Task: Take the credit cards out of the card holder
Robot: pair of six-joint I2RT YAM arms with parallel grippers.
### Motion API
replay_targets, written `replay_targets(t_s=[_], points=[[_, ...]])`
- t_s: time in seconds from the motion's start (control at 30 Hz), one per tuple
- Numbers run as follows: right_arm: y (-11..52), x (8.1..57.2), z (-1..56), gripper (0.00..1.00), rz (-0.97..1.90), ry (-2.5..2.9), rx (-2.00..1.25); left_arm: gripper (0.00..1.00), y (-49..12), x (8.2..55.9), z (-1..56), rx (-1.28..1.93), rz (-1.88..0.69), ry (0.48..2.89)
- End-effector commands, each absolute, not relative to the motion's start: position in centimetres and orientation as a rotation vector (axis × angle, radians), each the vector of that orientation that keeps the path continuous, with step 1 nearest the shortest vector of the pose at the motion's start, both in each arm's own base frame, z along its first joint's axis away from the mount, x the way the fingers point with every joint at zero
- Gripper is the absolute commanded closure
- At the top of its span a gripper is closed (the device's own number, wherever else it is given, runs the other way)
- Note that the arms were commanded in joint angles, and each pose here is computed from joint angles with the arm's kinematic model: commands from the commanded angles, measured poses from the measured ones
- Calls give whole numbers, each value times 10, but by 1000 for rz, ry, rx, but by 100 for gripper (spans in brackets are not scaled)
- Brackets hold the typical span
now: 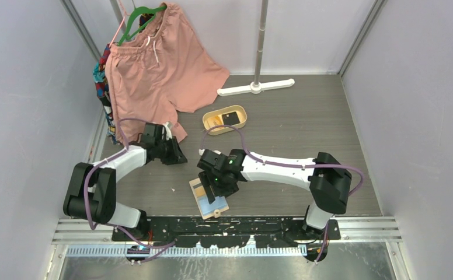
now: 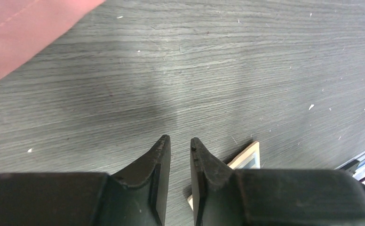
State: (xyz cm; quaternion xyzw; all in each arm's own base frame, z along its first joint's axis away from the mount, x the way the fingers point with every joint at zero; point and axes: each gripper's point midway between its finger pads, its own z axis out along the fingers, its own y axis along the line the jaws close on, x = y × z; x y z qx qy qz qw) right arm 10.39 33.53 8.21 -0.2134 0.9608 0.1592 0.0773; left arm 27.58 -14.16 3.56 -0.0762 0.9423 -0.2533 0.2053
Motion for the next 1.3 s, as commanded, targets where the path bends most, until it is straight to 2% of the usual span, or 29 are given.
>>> replay_targets(t_s=[0.0,0.3,0.5,0.7,0.77,0.87,0.97,1.03,1.27], points=[[342,96,87,35,498,2894,-665,74,-134,279,47,-216,-710,2582],[355,67,70,41,533,2973,-780,70,-130,276,43,-233,-719,2593],[357,59,63,50,549,3009,-810,70,-130,277,41,-240,-727,2597],[356,57,54,54,523,3034,-826,70,-129,278,40,-248,-732,2598],[356,56,52,59,522,3040,-833,70,-129,278,40,-250,-732,2599],[355,55,51,80,518,3046,-849,70,-128,278,40,-252,-736,2598],[350,56,51,96,494,3040,-875,70,-128,279,40,-257,-735,2597],[344,58,52,99,463,3029,-909,70,-128,279,40,-261,-739,2598],[319,80,57,99,376,2990,-1041,70,-131,282,41,-263,-768,2594]])
